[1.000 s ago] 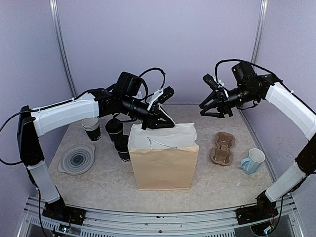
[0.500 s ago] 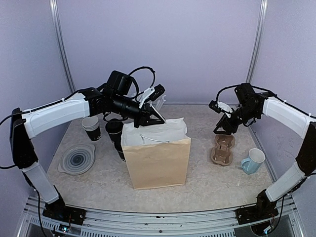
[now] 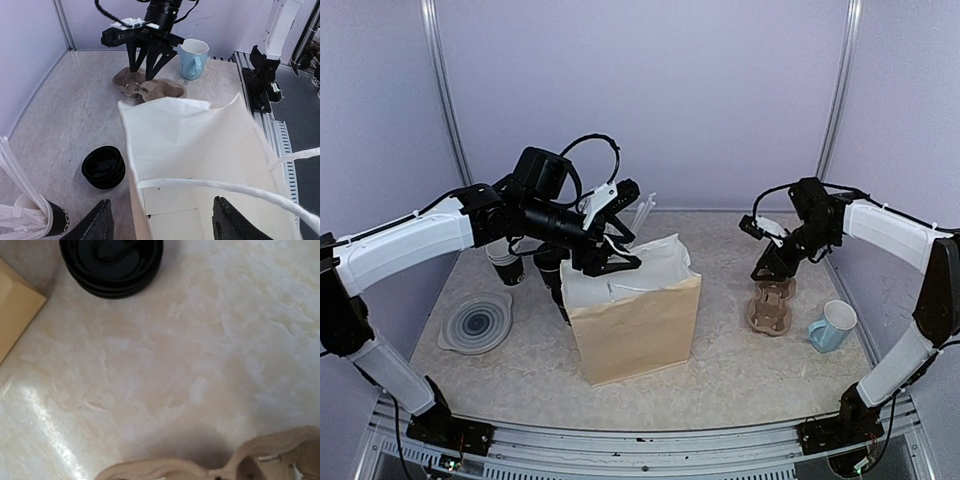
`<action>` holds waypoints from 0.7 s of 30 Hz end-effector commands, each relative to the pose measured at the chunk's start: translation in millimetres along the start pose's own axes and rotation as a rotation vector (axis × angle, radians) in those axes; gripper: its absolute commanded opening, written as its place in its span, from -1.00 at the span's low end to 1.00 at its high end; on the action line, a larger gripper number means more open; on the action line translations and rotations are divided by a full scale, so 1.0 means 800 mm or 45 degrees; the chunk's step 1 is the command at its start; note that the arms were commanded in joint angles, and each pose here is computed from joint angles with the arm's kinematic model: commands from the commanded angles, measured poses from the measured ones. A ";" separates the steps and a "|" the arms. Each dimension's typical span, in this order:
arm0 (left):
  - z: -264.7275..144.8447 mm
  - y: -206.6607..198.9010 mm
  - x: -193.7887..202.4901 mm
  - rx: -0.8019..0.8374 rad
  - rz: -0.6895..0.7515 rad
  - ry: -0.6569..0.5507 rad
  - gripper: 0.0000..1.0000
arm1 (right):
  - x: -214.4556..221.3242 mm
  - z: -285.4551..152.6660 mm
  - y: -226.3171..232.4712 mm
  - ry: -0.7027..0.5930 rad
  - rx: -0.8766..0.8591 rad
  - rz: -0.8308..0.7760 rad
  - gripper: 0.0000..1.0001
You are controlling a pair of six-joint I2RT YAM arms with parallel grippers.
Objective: Pack the takeout coffee
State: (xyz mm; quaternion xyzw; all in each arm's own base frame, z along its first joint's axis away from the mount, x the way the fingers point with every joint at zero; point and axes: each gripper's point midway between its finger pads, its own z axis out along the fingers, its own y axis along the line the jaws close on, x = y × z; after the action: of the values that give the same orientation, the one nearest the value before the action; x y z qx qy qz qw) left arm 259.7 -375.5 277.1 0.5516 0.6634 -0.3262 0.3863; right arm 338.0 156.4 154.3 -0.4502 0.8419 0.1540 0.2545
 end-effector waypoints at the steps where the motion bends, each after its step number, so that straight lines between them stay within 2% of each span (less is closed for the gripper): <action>1: -0.003 -0.021 -0.033 0.027 0.183 -0.074 0.32 | -0.011 -0.001 0.002 -0.031 -0.054 0.015 -0.08; 6: 0.025 -0.015 -0.031 0.021 0.206 -0.026 0.31 | -0.017 -0.002 0.005 -0.051 -0.087 0.029 -0.08; 9: 0.035 -0.005 -0.030 -0.015 0.166 -0.012 0.24 | -0.018 -0.004 0.006 -0.052 -0.088 0.030 -0.08; 16: 0.043 0.028 -0.028 -0.100 0.004 0.042 -0.21 | -0.019 -0.007 0.011 -0.058 -0.104 0.035 -0.09; 21: 0.034 0.039 -0.028 -0.116 -0.107 0.057 -0.44 | -0.018 -0.013 0.012 -0.048 -0.098 0.025 -0.10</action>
State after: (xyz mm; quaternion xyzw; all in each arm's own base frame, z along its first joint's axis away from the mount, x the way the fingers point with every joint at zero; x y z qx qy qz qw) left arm 287.1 -410.7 274.9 0.5445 0.6819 -0.2929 0.3909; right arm 334.8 167.6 159.9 -0.4497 0.8359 0.1932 0.2484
